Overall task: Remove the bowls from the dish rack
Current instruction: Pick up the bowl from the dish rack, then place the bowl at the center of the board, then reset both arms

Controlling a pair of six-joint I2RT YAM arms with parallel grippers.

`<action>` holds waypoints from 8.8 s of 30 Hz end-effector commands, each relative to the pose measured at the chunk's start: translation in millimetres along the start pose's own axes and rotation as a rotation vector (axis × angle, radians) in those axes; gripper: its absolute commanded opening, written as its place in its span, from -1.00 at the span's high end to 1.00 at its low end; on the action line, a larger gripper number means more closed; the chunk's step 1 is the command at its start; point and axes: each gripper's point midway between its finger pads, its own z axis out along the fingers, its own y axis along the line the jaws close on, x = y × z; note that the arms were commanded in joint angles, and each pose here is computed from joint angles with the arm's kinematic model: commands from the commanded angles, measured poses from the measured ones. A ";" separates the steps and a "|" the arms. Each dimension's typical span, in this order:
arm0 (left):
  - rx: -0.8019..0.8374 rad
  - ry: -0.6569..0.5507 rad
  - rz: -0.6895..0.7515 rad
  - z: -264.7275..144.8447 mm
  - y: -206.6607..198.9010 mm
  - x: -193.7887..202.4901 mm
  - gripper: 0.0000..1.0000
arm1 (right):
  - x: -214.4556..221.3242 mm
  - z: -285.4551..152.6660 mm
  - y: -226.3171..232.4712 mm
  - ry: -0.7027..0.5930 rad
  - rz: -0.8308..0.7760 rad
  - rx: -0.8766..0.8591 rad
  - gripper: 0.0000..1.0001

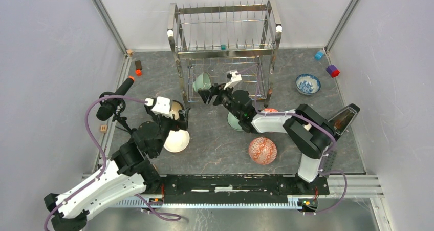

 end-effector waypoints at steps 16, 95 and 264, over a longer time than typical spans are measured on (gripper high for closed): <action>-0.001 -0.019 0.022 3.8 -1.0 -4.8 -0.86 | 10.3 71.8 -20.0 0.040 0.186 -0.053 -0.24; -0.021 -0.063 -0.013 -4.4 8.5 -16.9 -0.86 | -114.8 -84.2 74.9 -0.228 0.407 -0.602 1.00; -0.288 0.378 -0.235 137.6 23.7 53.5 -0.12 | -84.5 -257.5 -101.2 -0.116 -0.121 0.400 -0.94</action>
